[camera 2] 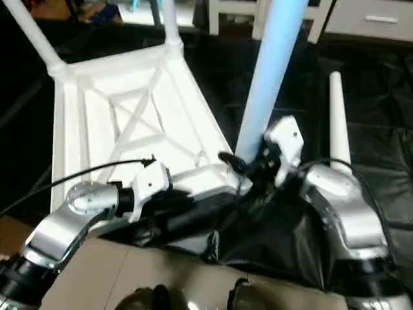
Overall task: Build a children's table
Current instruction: Rotate leg to tighten
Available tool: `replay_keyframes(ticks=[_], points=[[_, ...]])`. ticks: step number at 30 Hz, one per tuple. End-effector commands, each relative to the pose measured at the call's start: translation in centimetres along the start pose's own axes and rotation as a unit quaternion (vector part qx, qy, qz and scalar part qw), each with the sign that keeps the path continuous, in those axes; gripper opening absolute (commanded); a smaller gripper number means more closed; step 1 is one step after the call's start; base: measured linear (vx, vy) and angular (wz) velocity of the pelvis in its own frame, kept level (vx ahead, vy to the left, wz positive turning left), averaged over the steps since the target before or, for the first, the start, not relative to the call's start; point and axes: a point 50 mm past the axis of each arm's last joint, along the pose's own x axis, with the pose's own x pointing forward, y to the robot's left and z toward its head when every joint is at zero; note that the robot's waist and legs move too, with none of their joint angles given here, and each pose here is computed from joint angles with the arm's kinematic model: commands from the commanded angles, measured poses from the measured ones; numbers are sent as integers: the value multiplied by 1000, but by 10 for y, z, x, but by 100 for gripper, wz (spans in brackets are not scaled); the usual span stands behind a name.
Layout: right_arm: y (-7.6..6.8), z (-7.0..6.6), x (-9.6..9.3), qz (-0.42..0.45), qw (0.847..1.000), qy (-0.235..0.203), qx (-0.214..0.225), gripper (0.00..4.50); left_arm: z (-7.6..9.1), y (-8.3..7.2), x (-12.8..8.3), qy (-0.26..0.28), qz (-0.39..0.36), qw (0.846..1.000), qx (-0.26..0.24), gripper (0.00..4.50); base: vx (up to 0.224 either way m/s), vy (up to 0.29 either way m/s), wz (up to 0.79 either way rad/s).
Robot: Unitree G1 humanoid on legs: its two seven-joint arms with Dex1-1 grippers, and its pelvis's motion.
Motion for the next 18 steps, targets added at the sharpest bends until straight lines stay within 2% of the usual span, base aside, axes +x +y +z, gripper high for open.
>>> replay_keyframes(ticks=[1,7,9,12,13,18], points=[[1,-2,-7,7,1000,20,-8,350,3,-7,-2,-23,-28,999,4,0,0,0,0],[3,-11,-8,21,999,36,12,333,3,-6,-2,-21,-32,999,5,0,0,0,0],[2,-12,-9,19,999,37,15,304,3,-6,-2,-21,-33,999,5,0,0,0,0],[1,-14,-10,14,999,39,17,288,3,-6,-3,-20,-34,999,6,0,0,0,0],[1,-15,-10,14,999,40,19,264,3,-6,-3,-20,-34,999,5,0,0,0,0],[2,-17,-10,12,998,44,31,234,1,-7,-3,-17,-37,999,3,0,0,0,0]])
